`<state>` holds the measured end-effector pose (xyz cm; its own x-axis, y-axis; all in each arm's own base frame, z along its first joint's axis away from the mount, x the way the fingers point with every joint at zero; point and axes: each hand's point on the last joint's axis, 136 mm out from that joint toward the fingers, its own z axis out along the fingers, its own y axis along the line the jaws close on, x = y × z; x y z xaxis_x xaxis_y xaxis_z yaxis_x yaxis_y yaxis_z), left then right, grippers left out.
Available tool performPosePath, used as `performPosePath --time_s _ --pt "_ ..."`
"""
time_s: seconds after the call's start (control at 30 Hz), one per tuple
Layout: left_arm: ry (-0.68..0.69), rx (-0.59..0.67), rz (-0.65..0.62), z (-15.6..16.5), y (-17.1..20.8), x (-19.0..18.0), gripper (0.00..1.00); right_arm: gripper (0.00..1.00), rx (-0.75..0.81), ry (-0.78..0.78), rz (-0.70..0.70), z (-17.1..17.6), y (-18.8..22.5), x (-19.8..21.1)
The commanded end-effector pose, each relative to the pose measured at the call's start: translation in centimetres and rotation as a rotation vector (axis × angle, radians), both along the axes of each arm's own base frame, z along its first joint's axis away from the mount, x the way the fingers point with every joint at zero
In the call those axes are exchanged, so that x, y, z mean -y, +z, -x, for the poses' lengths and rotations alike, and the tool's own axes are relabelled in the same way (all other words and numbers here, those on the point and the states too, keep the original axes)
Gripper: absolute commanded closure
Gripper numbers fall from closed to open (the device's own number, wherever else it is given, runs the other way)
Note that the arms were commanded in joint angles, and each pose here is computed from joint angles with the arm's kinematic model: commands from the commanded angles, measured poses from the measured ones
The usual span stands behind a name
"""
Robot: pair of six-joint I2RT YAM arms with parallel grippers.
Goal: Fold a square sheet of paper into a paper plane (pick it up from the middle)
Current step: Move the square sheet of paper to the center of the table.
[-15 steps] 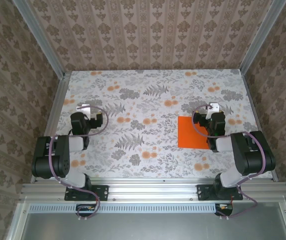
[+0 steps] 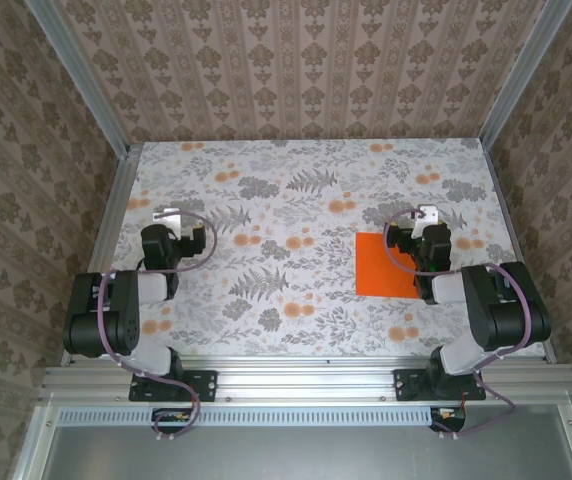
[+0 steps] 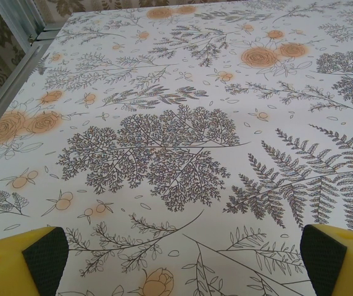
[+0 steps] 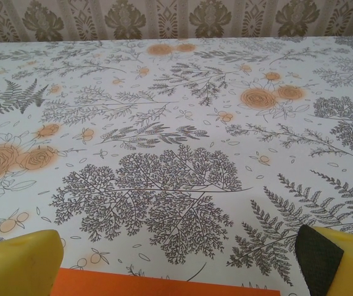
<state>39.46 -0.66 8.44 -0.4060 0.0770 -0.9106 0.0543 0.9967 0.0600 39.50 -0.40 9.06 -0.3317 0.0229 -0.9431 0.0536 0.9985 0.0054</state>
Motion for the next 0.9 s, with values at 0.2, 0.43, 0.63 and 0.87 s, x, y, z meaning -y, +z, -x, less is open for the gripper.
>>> performPosePath --time_s 0.2,0.43,0.63,0.87 --pt "-0.018 0.020 -0.011 -0.5 0.8 0.1 0.00 0.00 0.026 0.014 -0.007 -0.6 1.0 -0.2" --pt "-0.056 0.015 -0.011 -0.4 1.7 0.7 0.00 0.00 0.063 0.042 0.003 0.1 1.4 -0.8" --pt "-0.048 0.060 0.026 1.6 4.2 0.6 0.00 0.00 0.092 0.050 0.010 0.7 2.5 -1.0" --pt "0.016 0.168 0.071 4.0 10.7 -0.6 0.00 0.00 -0.107 -0.082 -0.051 1.6 5.2 0.8"
